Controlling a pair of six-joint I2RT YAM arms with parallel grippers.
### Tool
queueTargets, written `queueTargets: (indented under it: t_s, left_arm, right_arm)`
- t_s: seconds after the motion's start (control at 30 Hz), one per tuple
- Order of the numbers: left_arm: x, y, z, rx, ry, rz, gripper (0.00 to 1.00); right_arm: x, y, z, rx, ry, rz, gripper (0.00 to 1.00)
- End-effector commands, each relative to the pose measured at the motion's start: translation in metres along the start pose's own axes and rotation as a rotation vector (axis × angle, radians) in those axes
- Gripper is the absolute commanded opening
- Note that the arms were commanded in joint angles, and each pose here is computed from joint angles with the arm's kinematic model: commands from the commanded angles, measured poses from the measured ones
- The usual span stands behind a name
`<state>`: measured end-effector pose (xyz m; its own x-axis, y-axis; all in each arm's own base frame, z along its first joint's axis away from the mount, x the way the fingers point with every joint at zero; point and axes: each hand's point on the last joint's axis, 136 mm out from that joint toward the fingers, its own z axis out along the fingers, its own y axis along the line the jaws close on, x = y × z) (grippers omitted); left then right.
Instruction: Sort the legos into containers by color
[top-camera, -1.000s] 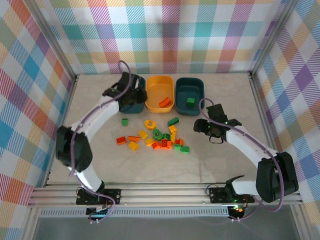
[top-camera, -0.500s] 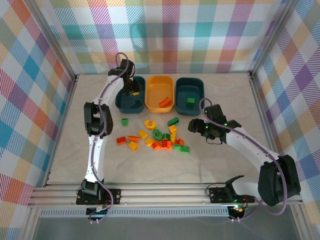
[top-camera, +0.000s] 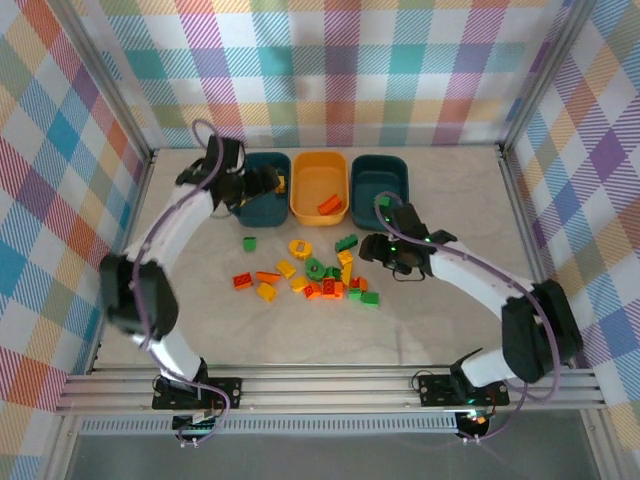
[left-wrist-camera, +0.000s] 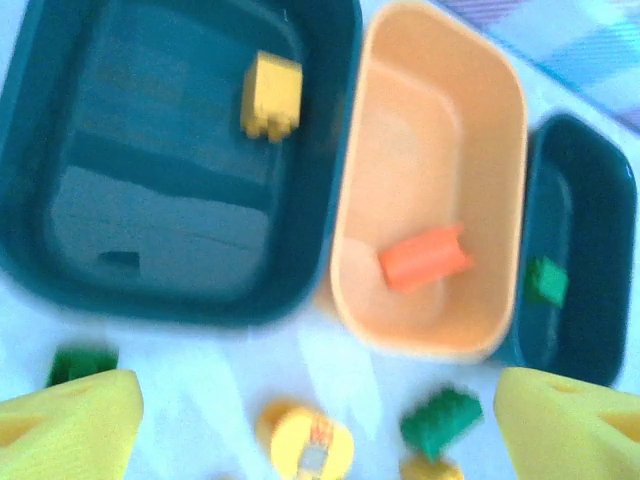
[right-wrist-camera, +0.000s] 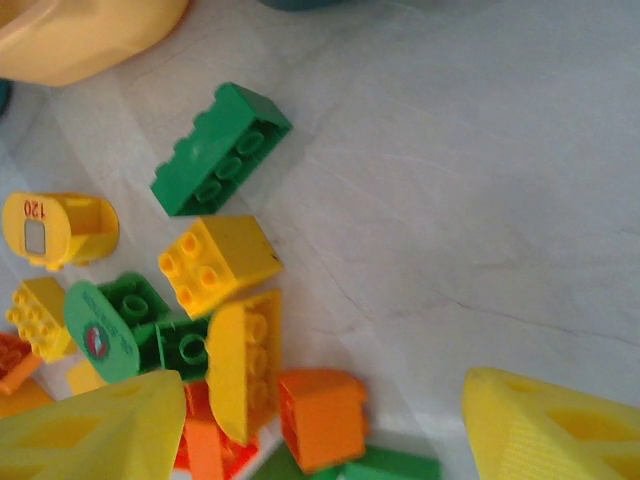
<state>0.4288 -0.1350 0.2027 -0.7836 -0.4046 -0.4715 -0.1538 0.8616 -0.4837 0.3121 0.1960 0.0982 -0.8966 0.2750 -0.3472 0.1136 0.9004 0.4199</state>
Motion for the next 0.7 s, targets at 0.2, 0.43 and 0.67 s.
queueTargets:
  t_s: [0.2,0.43,0.67]
  left_arm:
    - [0.106,0.071,-0.01,-0.118,0.069,-0.012,0.95]
    - [0.107,0.071,-0.034,-0.101,0.035,0.007,0.95]
    - [0.108,0.071,-0.034,-0.1,0.039,0.002,0.95]
  right_arm:
    - [-0.048,0.042,0.055,0.03,-0.061,0.135,0.7]
    - [-0.047,0.035,0.083,0.124,-0.013,0.189,0.69]
    - [-0.04,0.039,0.102,0.125,0.035,0.22,0.62]
